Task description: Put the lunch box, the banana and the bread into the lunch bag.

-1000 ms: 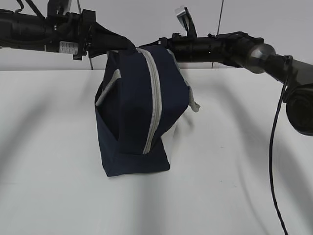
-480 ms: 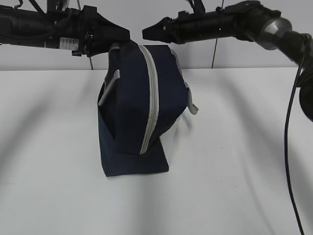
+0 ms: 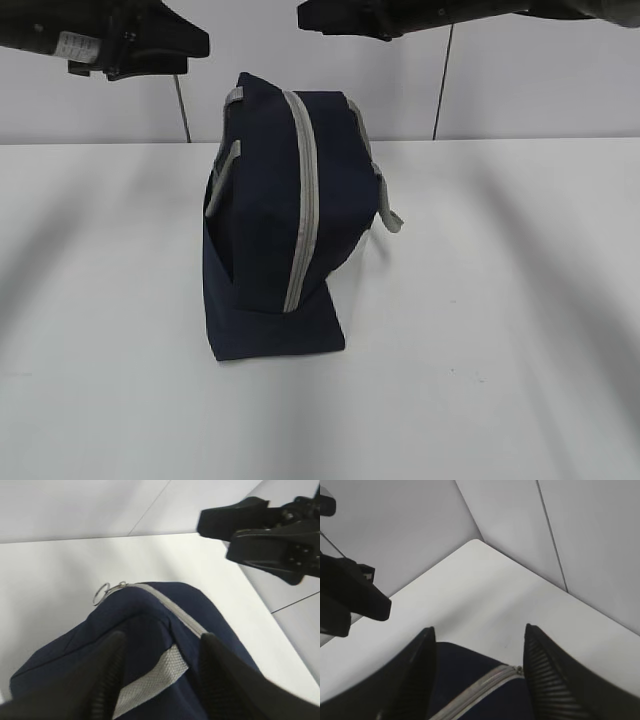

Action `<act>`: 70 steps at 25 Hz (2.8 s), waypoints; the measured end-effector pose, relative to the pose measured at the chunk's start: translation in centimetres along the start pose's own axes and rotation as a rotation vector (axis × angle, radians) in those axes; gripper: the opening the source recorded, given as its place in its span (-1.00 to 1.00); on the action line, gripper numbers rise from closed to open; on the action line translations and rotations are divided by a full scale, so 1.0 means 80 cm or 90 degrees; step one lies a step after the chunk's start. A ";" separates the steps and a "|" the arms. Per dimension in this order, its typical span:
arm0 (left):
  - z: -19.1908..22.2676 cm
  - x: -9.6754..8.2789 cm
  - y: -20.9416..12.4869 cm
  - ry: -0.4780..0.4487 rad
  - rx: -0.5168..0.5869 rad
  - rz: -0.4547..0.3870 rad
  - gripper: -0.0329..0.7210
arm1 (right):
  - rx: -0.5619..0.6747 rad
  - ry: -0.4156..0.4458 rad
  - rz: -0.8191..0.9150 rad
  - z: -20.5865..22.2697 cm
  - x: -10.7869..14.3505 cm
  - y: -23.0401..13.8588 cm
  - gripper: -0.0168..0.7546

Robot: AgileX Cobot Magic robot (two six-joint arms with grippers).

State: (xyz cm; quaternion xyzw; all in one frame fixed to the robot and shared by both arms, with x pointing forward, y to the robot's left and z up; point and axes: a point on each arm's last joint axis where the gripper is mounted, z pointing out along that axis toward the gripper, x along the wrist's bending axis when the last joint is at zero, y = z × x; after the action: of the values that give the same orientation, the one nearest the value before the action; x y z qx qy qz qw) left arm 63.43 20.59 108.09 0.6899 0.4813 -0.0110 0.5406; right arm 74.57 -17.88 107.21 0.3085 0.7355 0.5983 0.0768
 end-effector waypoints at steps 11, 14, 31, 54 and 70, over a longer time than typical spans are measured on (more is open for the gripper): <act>-0.073 -0.045 -0.005 0.148 0.130 0.026 -0.14 | 0.009 -0.108 -0.003 -0.094 0.098 0.001 0.09; -0.094 -0.059 -0.010 0.176 0.166 0.021 -0.16 | 0.000 -0.171 -0.014 -0.120 0.126 -0.007 0.09; -0.231 -0.149 -0.136 0.321 0.114 0.071 -0.23 | -0.017 -0.304 -0.079 -0.183 0.268 -0.092 0.06; -0.319 -0.183 -0.322 0.444 -0.027 0.060 -0.23 | -0.068 -0.323 -0.087 -0.267 0.323 -0.163 0.05; -0.329 -0.183 -0.364 0.453 -0.128 0.111 -0.24 | -0.091 -0.299 -0.064 -0.279 0.336 -0.174 0.05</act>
State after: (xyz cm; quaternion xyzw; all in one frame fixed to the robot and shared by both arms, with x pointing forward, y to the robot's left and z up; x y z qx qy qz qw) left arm 22.61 29.57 105.49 0.6327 0.5770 0.3230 0.4032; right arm 37.32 -23.11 107.29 0.3959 0.6679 0.5560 0.2969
